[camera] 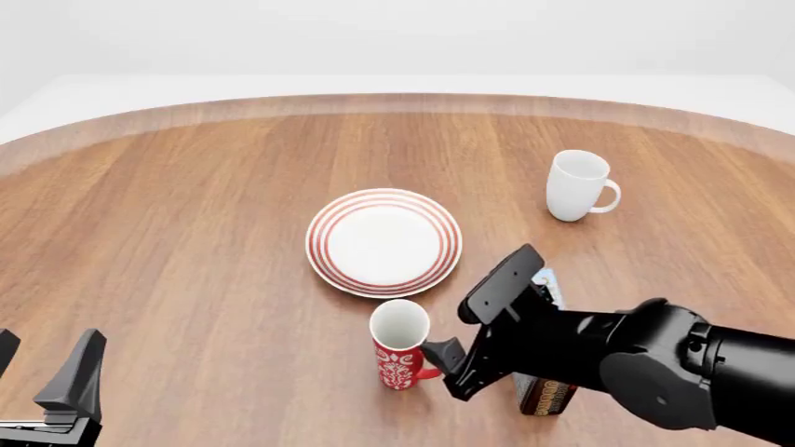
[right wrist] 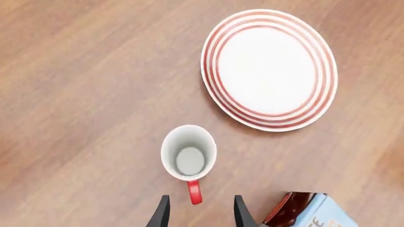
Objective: Pick up the red mug and put it on the plate
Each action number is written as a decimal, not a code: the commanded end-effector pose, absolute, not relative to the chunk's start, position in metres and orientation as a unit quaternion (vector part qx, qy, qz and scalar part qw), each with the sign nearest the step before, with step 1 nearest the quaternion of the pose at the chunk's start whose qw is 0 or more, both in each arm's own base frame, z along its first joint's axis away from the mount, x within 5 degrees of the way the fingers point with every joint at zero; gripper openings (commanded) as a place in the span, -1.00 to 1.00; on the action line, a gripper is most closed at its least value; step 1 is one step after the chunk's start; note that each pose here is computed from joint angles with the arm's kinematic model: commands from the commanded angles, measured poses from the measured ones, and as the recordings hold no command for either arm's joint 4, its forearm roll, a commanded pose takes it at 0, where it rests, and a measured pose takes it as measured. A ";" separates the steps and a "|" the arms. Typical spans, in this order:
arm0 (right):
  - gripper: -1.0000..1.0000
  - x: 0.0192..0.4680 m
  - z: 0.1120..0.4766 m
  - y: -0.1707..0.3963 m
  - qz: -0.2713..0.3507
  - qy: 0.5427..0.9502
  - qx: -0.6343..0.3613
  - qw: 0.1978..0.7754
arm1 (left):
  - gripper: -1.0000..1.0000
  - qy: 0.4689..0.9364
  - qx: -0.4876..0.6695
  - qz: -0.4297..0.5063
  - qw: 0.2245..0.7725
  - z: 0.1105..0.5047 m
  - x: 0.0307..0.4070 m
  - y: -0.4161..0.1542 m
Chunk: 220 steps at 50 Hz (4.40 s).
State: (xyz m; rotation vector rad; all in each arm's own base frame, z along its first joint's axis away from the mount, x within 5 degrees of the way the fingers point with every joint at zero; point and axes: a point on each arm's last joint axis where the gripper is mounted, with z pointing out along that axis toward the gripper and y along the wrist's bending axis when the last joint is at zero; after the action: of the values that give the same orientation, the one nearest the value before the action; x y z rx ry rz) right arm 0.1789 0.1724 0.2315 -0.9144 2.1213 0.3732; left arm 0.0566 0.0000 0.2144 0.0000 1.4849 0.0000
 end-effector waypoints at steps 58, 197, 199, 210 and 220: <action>1.00 0.181 0.189 0.183 0.158 0.852 -0.340 0.364 | 1.00 0.676 0.000 0.000 0.737 0.214 0.057 0.000; -1.00 0.208 0.265 0.164 0.150 0.810 -0.307 0.477 | 1.00 0.676 0.000 0.000 0.737 0.214 0.057 0.000; -1.00 0.212 0.268 0.162 0.145 0.807 -0.306 0.483 | 1.00 0.676 0.000 0.000 0.737 0.214 0.057 0.000; -1.00 0.231 0.276 0.164 0.129 0.804 -0.305 0.493 | 1.00 0.676 0.000 0.000 0.737 0.214 0.057 0.000; -1.00 0.248 0.285 0.166 0.116 0.799 -0.304 0.506 | 1.00 0.676 0.000 0.000 0.737 0.214 0.057 0.000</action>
State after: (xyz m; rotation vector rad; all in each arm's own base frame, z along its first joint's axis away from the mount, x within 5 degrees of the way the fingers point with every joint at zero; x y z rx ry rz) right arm 0.2314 0.1650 0.2750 -0.7722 1.9428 0.2922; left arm 0.0566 0.0000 0.2144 0.0000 1.4849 0.0000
